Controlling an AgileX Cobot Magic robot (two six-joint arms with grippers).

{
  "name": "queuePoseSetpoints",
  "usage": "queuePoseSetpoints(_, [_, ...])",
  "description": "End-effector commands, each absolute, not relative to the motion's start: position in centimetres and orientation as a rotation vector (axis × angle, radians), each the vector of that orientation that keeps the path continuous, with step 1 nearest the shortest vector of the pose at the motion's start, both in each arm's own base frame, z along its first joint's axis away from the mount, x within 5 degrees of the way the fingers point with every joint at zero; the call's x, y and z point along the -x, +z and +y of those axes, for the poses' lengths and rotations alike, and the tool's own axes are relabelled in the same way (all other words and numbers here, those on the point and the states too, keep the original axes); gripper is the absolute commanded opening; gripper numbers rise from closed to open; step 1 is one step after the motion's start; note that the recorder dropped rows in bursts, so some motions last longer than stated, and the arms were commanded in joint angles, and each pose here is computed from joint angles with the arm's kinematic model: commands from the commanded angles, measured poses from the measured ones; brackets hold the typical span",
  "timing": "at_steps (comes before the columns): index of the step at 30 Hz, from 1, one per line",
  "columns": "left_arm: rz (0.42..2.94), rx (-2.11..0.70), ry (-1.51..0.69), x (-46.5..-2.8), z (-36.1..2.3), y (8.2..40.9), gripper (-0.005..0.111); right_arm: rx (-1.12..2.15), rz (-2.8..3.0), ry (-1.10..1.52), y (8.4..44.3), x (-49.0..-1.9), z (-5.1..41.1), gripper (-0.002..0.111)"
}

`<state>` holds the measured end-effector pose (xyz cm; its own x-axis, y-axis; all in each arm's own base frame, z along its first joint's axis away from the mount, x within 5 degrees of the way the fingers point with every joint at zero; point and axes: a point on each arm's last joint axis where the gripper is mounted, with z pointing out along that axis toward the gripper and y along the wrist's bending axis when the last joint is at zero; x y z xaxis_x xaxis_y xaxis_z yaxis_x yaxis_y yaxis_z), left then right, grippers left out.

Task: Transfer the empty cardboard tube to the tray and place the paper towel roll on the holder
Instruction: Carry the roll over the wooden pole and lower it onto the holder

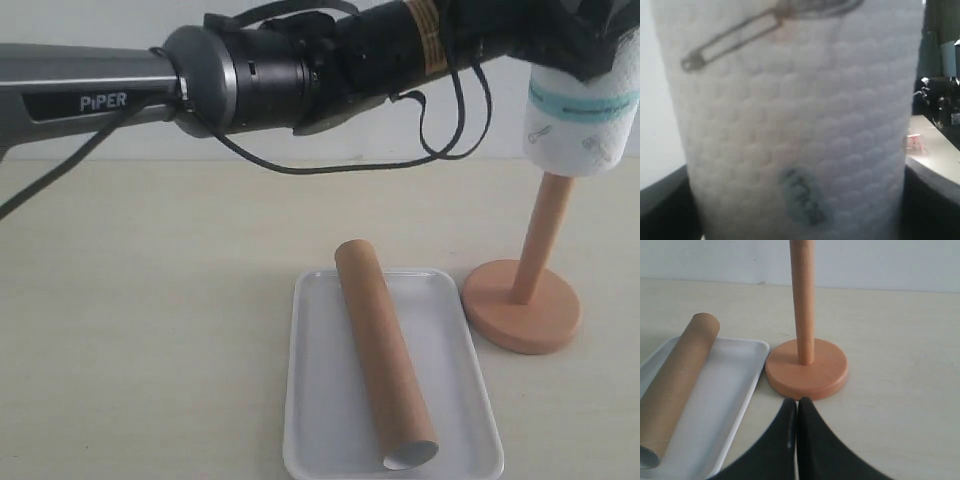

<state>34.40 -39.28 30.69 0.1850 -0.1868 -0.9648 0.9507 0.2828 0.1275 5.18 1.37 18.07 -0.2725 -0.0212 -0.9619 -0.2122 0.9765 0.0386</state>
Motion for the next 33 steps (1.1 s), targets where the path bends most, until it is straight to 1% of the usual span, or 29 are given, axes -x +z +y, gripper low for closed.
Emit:
queuePoseSetpoints(1, [1.095,-1.006,-1.005,-34.5,-40.1,28.3,0.004,0.166,1.832,0.184,18.1,-5.2,1.4,0.0])
queuePoseSetpoints(5, [1.17,-1.168,-0.997,-34.4,-40.8,24.7,0.004,0.166,1.832,0.184,18.1,-5.2,1.4,0.0])
queuePoseSetpoints(7, [1.199,-1.203,-1.003,-34.4,-40.9,23.5,0.004,0.166,1.832,0.184,18.1,-5.2,1.4,0.0])
queuePoseSetpoints(17, [1.25,-1.27,-1.014,-34.4,-41.3,20.2,0.004,0.166,1.832,0.184,18.1,-5.2,1.4,0.0])
queuePoseSetpoints(22, [1.286,-1.283,-1.031,-34.6,-41.5,18.0,0.004,0.166,1.832,0.184,18.1,-5.2,1.4,0.0])
queuePoseSetpoints(26, [1.302,-1.289,-1.039,-34.6,-41.6,16.9,0.004,0.166,1.832,0.184,18.1,-5.2,1.4,0.0])
queuePoseSetpoints(31, [1.307,-1.29,-1.039,-34.6,-41.6,16.7,0.005,0.166,1.832,0.184,18.1,-5.2,1.4,0.0])
queuePoseSetpoints(32, [1.307,-1.288,-1.04,-34.6,-41.6,16.7,0.006,0.166,1.832,0.184,18.1,-5.2,1.4,0.0])
queuePoseSetpoints(33, [1.308,-1.278,-1.047,-34.6,-41.6,16.8,0.01,0.166,1.832,0.184,18.1,-5.2,1.4,0.0])
